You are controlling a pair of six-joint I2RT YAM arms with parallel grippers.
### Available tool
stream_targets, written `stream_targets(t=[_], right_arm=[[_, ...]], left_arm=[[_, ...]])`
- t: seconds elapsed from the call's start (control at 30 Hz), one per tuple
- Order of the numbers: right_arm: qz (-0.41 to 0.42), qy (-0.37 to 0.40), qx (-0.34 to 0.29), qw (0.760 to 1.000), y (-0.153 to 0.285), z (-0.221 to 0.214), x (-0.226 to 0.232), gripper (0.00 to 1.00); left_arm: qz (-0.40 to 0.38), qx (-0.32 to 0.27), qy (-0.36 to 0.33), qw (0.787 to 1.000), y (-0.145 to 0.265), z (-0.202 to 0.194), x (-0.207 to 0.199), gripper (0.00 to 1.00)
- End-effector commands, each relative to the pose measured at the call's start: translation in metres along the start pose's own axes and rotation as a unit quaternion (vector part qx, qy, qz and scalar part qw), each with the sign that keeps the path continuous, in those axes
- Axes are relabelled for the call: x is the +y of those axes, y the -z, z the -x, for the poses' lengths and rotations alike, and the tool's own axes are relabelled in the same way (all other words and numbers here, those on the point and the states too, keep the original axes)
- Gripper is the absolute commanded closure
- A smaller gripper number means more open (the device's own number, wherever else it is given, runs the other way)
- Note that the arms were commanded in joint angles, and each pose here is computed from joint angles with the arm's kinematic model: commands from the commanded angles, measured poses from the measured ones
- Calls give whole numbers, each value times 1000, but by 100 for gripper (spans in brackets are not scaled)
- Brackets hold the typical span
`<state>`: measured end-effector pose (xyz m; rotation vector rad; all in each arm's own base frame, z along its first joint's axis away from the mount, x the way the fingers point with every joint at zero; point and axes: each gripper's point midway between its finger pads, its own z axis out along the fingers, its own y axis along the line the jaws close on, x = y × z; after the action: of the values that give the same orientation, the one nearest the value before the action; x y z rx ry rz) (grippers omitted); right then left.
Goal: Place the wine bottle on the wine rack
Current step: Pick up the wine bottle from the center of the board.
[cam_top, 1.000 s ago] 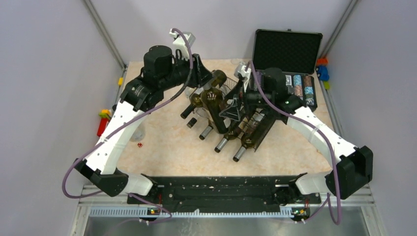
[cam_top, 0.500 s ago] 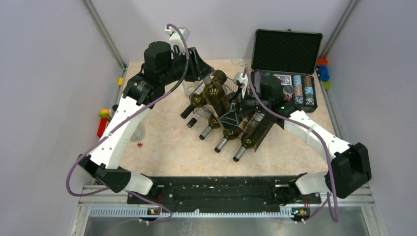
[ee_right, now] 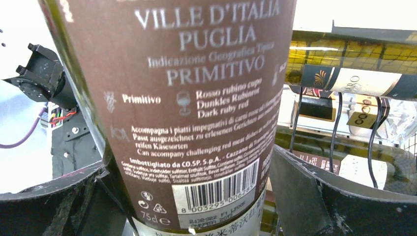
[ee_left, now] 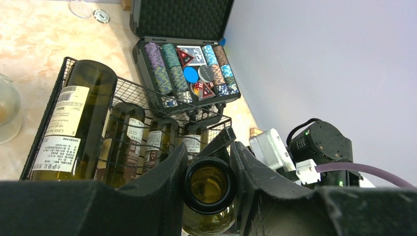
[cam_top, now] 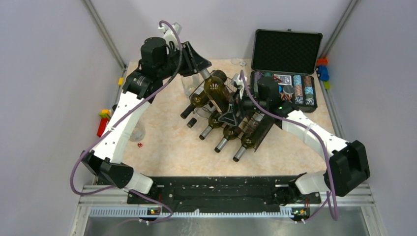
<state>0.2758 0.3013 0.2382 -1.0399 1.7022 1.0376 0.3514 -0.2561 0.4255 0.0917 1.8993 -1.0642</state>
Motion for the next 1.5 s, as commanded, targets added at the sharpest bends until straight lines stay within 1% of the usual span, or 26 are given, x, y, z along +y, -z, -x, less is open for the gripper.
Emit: stream_targets(t=[0.0, 0.03, 0.1, 0.17, 0.23, 0.27, 0.33, 0.37, 0.4, 0.53, 0.57, 0.67, 0.7, 0.77, 0.87, 0.97, 1.03, 1.13, 1.2, 1.33, 1.47], right_arm=[[0, 24, -6, 1000, -1, 4, 2, 6], [2, 24, -7, 1000, 0, 6, 3, 8], [6, 27, -7, 1000, 0, 7, 4, 16], [8, 33, -7, 999, 1, 9, 6, 28], [8, 38, -6, 999, 3, 12, 6, 42], [8, 41, -6, 999, 5, 12, 7, 51], [5, 53, -7, 999, 9, 16, 8, 71], [3, 57, -7, 998, 12, 18, 7, 89], [0, 62, -9, 998, 15, 20, 6, 100], [7, 82, -7, 997, 28, 26, 12, 100], [12, 90, -6, 996, 30, 28, 14, 100], [26, 108, 0, 994, 37, 28, 23, 100], [29, 110, 4, 993, 38, 26, 25, 100], [32, 115, 11, 993, 39, 22, 26, 100], [42, 115, 24, 992, 39, 12, 27, 100], [62, 108, 36, 992, 37, 5, 31, 100], [80, 99, 52, 991, 36, -1, 34, 100], [104, 87, 69, 988, 35, -10, 40, 100], [113, 82, 80, 987, 34, -15, 43, 100], [127, 73, 97, 984, 32, -23, 51, 100], [141, 64, 114, 981, 30, -34, 57, 100]], left_arm=[[-84, -69, 2, 994, 23, 41, -49, 100], [-86, -68, 4, 994, 23, 41, -49, 100], [-86, -66, 8, 994, 23, 39, -47, 100], [-85, -66, 9, 994, 23, 38, -45, 100], [-84, -66, 10, 994, 24, 37, -41, 100], [-83, -66, 10, 994, 24, 38, -39, 100], [-84, -65, 9, 994, 26, 36, -33, 100], [-84, -66, 6, 994, 28, 35, -30, 100], [-86, -64, -3, 994, 30, 33, -29, 96], [-72, -49, -59, 994, 36, 18, -15, 64], [-66, -42, -75, 994, 37, 13, -10, 53], [-43, -22, -124, 991, 43, 0, 3, 25], [-38, -17, -139, 989, 45, -4, 7, 19], [-28, -8, -171, 985, 50, -10, 14, 10], [-23, 1, -213, 977, 59, -15, 17, 6], [-36, 9, -277, 960, 71, -19, 13, 4], [-52, 16, -341, 938, 81, -22, 9, 4], [-72, 36, -414, 907, 94, -31, 4, 4], [-83, 51, -452, 887, 100, -37, 3, 4], [-105, 101, -516, 844, 110, -62, 3, 4], [-109, 140, -584, 792, 113, -85, 6, 4]])
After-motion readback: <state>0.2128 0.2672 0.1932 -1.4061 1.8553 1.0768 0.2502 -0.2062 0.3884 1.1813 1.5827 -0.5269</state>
